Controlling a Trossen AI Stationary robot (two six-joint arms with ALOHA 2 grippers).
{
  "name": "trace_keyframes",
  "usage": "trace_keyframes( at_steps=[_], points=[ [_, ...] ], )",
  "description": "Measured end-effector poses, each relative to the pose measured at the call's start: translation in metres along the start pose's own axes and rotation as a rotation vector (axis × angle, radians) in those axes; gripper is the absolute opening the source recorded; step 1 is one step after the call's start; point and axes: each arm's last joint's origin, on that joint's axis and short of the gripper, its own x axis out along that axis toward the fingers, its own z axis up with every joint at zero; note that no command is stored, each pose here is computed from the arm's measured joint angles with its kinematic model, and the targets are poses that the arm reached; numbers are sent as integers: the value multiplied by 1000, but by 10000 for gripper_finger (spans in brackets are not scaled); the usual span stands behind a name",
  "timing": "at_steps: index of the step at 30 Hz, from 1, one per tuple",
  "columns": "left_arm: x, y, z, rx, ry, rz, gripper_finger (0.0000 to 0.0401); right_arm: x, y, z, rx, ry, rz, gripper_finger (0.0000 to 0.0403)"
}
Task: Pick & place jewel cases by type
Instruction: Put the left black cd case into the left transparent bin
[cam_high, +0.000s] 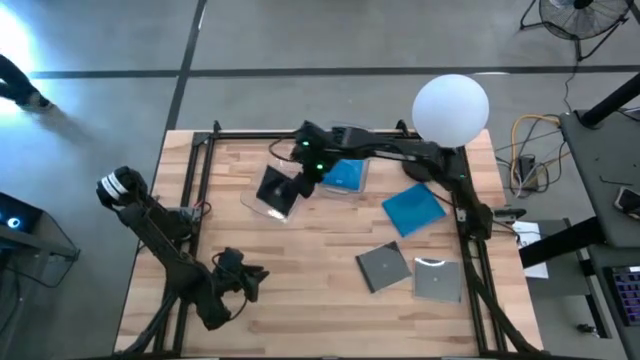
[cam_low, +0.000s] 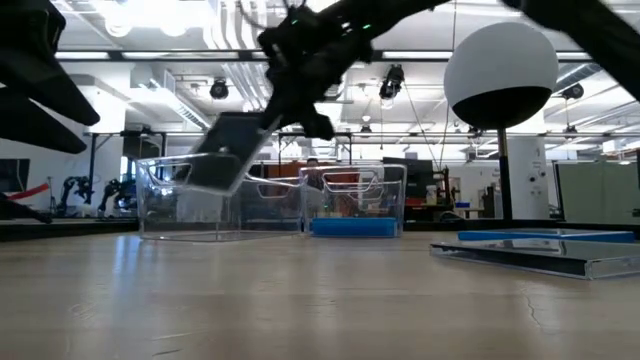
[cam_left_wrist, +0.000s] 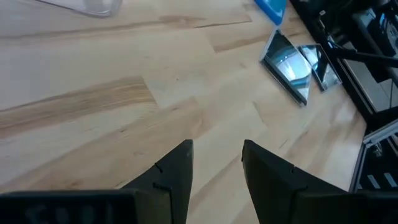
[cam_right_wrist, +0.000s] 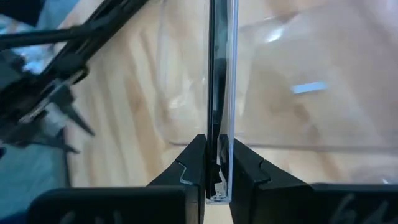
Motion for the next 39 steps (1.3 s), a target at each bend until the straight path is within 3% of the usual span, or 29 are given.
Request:
trace_keyframes(
  at_steps=[2,6,11,16,20,24,29,34,36,39],
  points=[
    [1,0,-1,3,-6,1,122,9,-1,9,12,48,17,29],
    [2,1,-2,3,-19,2,122,22,-6,19,42,97,-71,38],
    [3,1,-3,2,-52,-10,122,31,-13,16,60,97,-108,96],
    [5,0,-1,-1,-67,-9,122,24,-11,6,21,100,-355,172],
    [8,0,1,-2,-78,-2,122,6,29,-5,-169,23,-591,210],
    [11,0,3,-3,-87,8,122,0,71,-39,-212,95,-567,222],
    [17,5,5,-2,-84,20,122,16,98,-107,-156,219,-618,218],
    [32,7,5,-4,9,4,122,20,105,-184,32,358,-634,215],
    [39,7,6,-4,64,-35,122,17,107,-210,113,355,-664,214],
    [49,4,9,1,162,-102,122,-2,104,-243,328,332,-710,212]
  ],
)
